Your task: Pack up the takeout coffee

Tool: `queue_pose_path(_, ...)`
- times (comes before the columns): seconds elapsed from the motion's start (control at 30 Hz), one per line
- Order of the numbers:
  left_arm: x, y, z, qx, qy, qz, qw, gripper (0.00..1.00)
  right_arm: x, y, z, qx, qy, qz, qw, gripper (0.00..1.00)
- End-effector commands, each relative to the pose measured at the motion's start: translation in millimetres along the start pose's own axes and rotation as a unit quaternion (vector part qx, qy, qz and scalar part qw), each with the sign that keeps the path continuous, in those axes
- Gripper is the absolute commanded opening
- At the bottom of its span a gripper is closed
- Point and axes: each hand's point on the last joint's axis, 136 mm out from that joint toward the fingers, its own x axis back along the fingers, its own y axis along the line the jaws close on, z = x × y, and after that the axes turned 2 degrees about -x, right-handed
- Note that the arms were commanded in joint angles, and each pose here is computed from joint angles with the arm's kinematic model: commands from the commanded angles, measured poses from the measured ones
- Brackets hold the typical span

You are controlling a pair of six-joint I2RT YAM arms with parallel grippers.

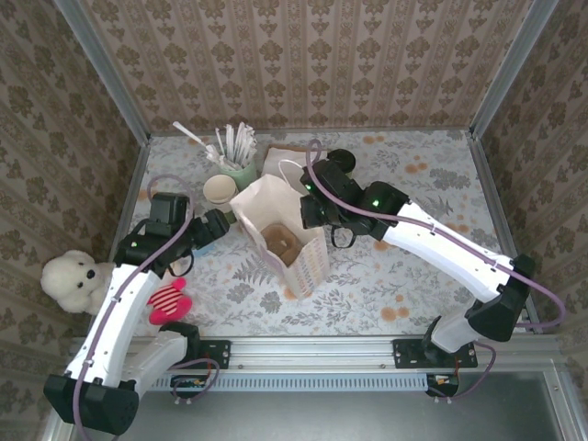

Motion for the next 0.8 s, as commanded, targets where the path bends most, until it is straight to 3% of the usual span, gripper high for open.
queue_pose_path(0.0, 4.0, -5.0, -3.5, 0.011, -0.010, 0.012, 1.000, 1.00, 25.7, -15.7, 7.4, 0.002, 0.015, 0.005, 1.000, 0.00)
queue_pose_path(0.27, -4.4, -8.6, 0.4, 0.023, -0.005, 0.018, 1.000, 1.00, 34.0, -52.7, 11.8, -0.022, 0.016, 0.065, 0.998, 0.00)
queue_pose_path(0.77, -10.2, -4.2, 6.0, 0.010, -0.006, 0.008, 1.000, 1.00, -16.6, -1.6, 4.6, -0.028, 0.021, -0.025, 0.999, 0.00)
